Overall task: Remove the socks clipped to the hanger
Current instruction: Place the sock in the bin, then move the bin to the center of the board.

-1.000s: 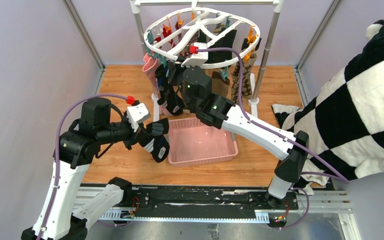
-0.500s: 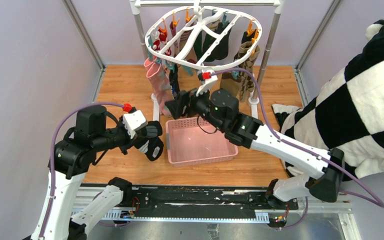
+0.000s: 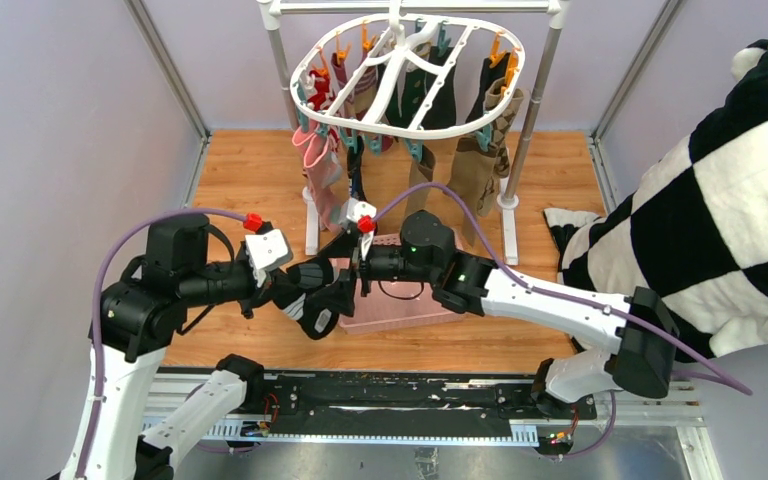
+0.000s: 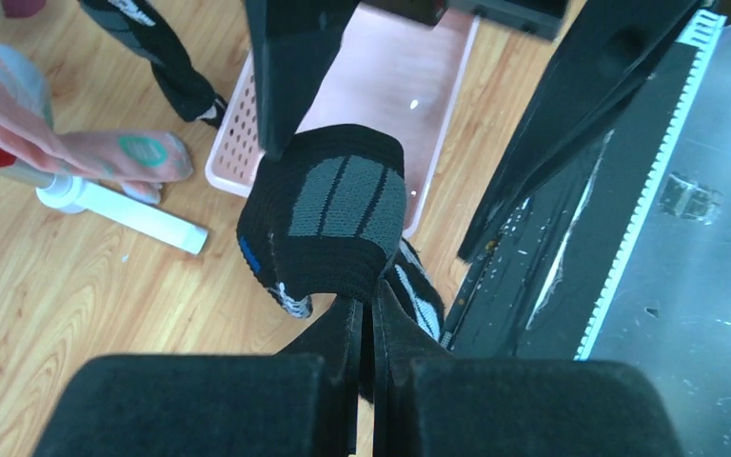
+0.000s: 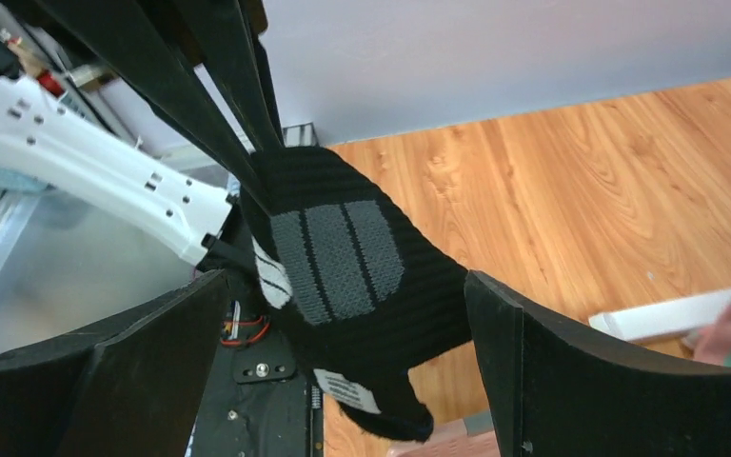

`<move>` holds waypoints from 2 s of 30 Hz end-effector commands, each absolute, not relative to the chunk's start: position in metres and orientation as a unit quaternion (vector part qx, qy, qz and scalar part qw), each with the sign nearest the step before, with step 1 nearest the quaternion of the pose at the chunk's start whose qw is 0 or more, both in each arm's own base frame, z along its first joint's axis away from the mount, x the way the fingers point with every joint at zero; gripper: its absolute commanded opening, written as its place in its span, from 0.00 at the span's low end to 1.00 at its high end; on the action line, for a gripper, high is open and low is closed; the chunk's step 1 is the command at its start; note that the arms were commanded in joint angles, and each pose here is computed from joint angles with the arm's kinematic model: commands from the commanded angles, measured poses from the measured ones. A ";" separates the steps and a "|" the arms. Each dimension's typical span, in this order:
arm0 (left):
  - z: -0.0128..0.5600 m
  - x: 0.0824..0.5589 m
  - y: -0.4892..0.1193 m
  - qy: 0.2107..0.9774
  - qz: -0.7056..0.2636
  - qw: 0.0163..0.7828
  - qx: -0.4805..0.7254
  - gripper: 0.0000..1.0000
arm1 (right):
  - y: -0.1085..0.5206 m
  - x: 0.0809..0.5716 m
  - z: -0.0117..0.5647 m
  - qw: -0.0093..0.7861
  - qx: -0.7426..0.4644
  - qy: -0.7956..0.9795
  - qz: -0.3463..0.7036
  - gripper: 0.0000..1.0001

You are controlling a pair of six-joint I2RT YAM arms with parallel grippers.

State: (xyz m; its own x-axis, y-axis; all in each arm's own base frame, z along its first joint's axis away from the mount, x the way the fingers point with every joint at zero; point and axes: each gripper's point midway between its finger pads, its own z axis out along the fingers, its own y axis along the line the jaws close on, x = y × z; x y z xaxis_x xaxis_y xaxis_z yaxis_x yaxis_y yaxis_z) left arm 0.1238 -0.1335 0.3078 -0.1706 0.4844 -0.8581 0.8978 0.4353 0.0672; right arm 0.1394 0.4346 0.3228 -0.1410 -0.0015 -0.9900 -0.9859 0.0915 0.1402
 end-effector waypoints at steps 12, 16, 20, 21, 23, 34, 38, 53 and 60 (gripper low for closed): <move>0.320 0.115 -0.136 0.707 -0.246 0.440 0.496 0.56 | 0.438 0.104 0.312 0.449 -0.520 0.495 0.532 0.00; 0.319 0.128 -0.131 0.729 -0.225 0.433 0.480 0.99 | 0.427 0.115 0.296 0.440 -0.489 0.556 0.508 0.00; 0.315 0.146 -0.122 0.760 -0.191 0.422 0.456 1.00 | 0.404 0.168 0.256 0.449 -0.355 0.684 0.452 0.00; 0.312 0.149 -0.121 0.766 -0.186 0.418 0.452 1.00 | 0.395 0.183 0.242 0.451 -0.312 0.715 0.434 0.00; 0.308 0.153 -0.119 0.774 -0.178 0.410 0.448 1.00 | 0.368 0.217 0.209 0.462 -0.210 0.778 0.371 0.00; 0.302 0.145 -0.115 0.771 -0.175 0.414 0.451 1.00 | 0.196 0.284 0.114 0.481 0.192 0.841 0.154 0.00; 0.301 0.143 -0.116 0.769 -0.178 0.414 0.454 1.00 | 0.172 0.276 0.101 0.471 0.211 0.851 0.101 0.04; 0.297 0.142 -0.115 0.769 -0.177 0.411 0.456 1.00 | 0.226 0.253 0.127 0.397 0.023 0.908 0.133 0.61; 0.291 0.146 -0.116 0.776 -0.178 0.399 0.455 1.00 | 0.230 0.230 0.149 0.403 -0.027 0.892 0.203 0.51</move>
